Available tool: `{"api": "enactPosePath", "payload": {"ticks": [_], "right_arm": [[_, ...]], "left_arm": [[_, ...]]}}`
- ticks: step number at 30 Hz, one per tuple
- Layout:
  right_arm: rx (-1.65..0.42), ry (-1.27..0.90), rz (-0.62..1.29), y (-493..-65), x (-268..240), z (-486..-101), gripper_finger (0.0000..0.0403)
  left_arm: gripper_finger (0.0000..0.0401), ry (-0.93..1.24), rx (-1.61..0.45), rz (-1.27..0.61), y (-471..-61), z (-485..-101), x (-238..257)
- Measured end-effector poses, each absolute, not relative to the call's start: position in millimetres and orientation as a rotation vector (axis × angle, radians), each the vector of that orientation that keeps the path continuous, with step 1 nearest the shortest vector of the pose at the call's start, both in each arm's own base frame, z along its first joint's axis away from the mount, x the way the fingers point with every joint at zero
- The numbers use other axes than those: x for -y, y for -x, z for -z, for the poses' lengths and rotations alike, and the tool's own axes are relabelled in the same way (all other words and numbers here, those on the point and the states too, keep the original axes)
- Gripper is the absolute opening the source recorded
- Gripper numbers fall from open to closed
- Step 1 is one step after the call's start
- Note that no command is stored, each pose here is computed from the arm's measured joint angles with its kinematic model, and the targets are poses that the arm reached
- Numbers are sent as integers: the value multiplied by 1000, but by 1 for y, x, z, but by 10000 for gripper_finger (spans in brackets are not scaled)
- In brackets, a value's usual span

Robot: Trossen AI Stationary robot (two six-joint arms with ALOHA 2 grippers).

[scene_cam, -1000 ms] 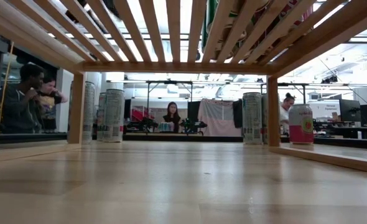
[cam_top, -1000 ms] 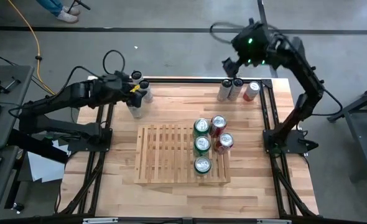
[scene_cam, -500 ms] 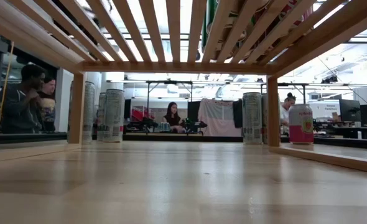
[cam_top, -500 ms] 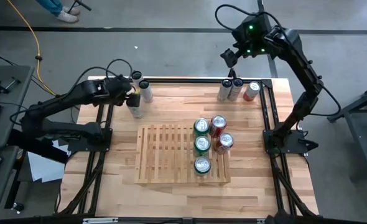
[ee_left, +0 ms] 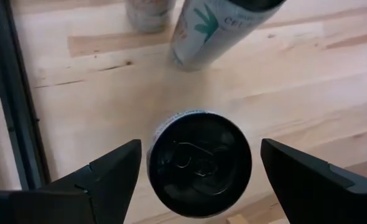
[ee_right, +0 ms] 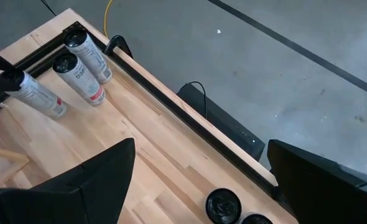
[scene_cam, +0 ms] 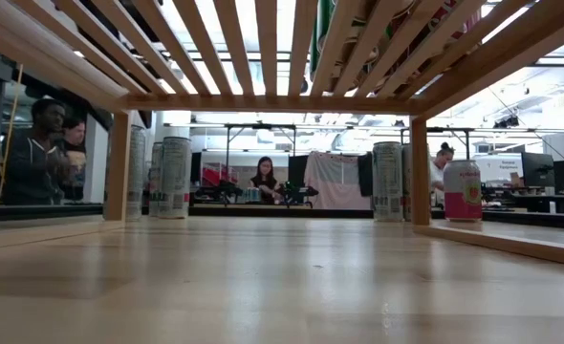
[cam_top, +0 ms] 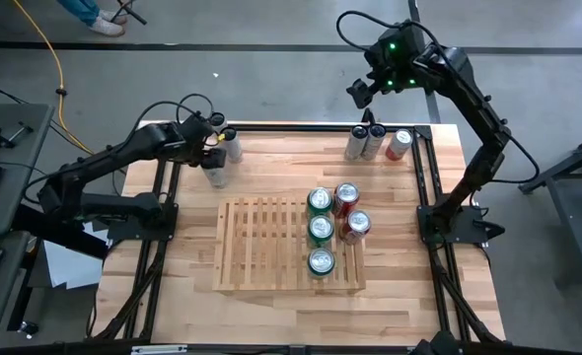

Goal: Place canned beverage on shelf
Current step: Put the bottom left white-pink soda can on the shelf

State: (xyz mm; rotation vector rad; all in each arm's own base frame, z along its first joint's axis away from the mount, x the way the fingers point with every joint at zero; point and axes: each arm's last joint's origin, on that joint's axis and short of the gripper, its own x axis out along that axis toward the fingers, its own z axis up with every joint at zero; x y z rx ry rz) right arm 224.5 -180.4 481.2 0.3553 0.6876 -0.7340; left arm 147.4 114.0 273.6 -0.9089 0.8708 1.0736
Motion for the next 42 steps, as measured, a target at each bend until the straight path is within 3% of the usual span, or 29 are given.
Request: {"api": "enactPosePath", "payload": {"ticks": [13, 30, 42], "right_arm": [[-688, -355, 734, -225, 180, -481, 351], [-710, -371, 736, -223, 179, -479, 351], [-713, -389, 742, -223, 179, -479, 351]], "left_arm": [[321, 796, -1047, -886, -155, -262, -120], [321, 154, -1269, -421, -152, -286, -121], [321, -41, -1406, -213, -162, -271, -129]]}}
